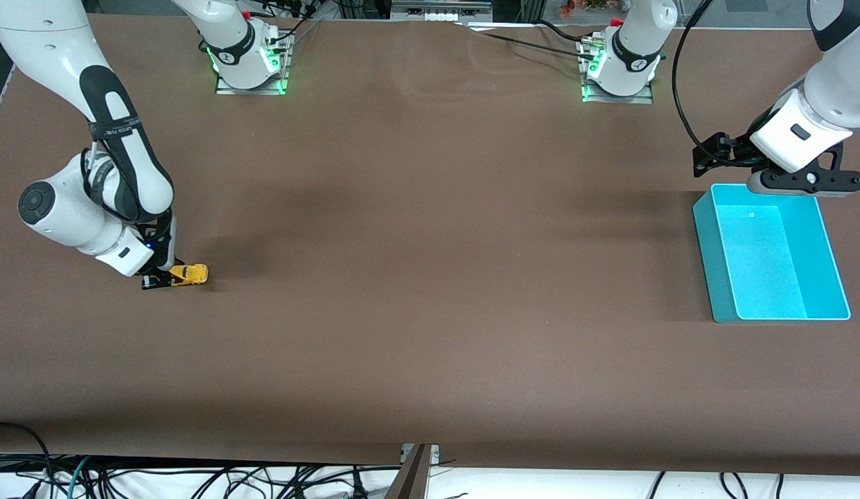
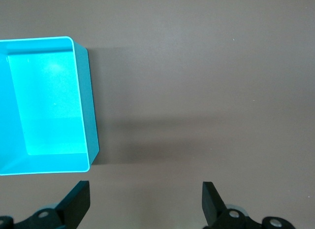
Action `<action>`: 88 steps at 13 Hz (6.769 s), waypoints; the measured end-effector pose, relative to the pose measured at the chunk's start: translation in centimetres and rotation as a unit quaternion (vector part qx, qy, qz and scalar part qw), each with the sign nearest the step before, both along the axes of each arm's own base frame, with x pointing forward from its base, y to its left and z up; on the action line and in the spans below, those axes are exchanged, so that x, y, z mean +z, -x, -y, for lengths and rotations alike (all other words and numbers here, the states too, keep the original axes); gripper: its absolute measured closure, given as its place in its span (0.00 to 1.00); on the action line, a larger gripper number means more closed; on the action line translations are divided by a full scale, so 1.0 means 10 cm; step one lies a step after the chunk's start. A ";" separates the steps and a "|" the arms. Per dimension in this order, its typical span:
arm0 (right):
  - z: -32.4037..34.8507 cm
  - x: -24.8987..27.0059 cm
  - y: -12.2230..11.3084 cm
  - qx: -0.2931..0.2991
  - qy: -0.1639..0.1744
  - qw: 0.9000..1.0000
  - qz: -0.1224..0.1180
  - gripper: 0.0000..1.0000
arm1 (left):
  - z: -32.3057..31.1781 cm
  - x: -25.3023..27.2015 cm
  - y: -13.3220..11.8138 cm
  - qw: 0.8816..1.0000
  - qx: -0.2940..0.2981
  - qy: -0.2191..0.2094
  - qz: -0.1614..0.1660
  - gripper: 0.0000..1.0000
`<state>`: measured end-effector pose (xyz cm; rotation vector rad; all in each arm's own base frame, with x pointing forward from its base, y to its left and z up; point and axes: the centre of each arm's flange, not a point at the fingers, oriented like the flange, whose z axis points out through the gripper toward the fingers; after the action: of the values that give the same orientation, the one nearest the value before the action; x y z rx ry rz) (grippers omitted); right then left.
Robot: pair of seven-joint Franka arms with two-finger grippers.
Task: Wind and store yellow beetle car
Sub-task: 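Press the car down and drag it backward with the right gripper, then release the car with the right gripper while the left gripper reaches out, then lower the left gripper onto the car while the right gripper returns, then lift the car with the left gripper and carry it into the bin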
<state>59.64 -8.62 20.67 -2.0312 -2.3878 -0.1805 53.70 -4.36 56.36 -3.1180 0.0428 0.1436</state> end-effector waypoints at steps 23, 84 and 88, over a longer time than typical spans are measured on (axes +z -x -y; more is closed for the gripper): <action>-0.24 0.84 -0.67 -0.066 -0.035 0.997 -0.013 0.00 | -0.01 -0.02 -0.01 1.000 0.001 0.000 -0.002 0.00; -1.00 3.57 -0.16 -0.702 0.040 0.709 -0.063 0.00 | -0.42 -3.91 -0.91 0.761 -0.645 0.075 0.002 0.34; -1.00 3.57 -0.16 -0.702 0.040 0.708 -0.063 0.00 | -0.41 -3.89 -0.91 0.757 -0.650 0.074 0.004 0.51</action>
<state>61.26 1.34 56.39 -3.1636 -0.2758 0.0953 62.82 -0.28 17.42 -2.4055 2.1311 0.0761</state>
